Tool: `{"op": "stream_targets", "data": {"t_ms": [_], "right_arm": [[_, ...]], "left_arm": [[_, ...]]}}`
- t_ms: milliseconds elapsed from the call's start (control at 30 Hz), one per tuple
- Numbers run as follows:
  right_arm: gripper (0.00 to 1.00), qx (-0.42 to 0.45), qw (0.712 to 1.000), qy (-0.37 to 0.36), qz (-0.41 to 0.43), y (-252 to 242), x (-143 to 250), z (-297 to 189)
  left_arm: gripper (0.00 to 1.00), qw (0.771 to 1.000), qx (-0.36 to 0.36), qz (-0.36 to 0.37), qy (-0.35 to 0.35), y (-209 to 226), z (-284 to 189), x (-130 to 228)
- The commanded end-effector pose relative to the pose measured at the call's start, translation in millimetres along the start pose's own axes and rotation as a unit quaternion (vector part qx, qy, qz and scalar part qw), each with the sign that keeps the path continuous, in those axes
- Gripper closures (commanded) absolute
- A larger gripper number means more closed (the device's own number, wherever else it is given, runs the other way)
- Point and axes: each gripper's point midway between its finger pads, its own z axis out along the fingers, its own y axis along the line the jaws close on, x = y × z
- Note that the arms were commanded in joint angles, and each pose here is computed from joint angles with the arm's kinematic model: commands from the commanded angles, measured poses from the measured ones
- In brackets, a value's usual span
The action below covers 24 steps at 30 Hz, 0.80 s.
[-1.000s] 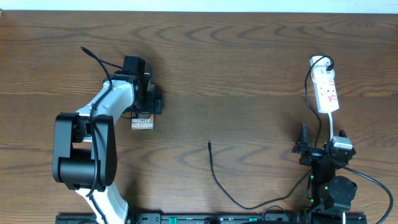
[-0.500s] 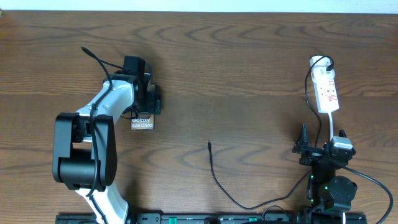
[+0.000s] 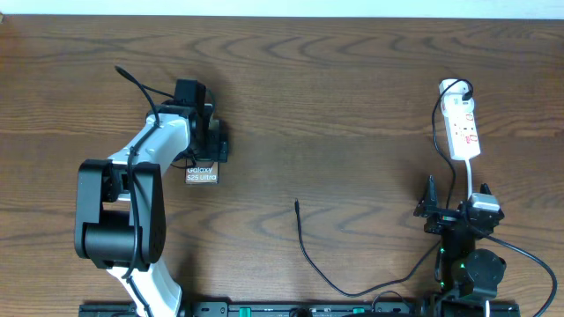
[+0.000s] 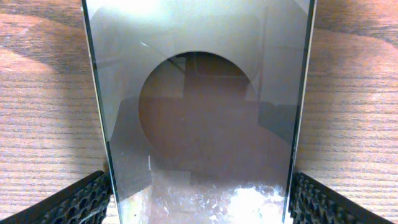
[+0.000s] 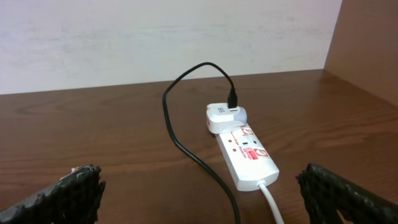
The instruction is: Plug charger to phone and switch on socket
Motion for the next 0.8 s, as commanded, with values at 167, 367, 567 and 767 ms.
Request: {"op": "stream_targets", "data": {"t_ms": [167,367,567,767], "right_arm": [[0.01,-0.002,1.000,0.000,0.003,1.2,0.6,-0.2],[0.01,-0.002,1.000,0.000,0.003,1.2,0.6,-0.2],[0.01,-0.002,1.000,0.000,0.003,1.2,0.6,-0.2],[0.01,-0.002,1.000,0.000,0.003,1.2,0.6,-0.2]], "left_arm": [[0.09,1.000,-0.009,0.002,0.023,4.0,11.1,12.6],[0.09,0.999,-0.030,0.002,0.022,11.4,10.8,12.6],[0.09,0.999,-0.030,0.002,0.024,11.5,10.8,13.4],[0.09,0.999,-0.030,0.002,0.023,11.4,10.8,13.2]]}}
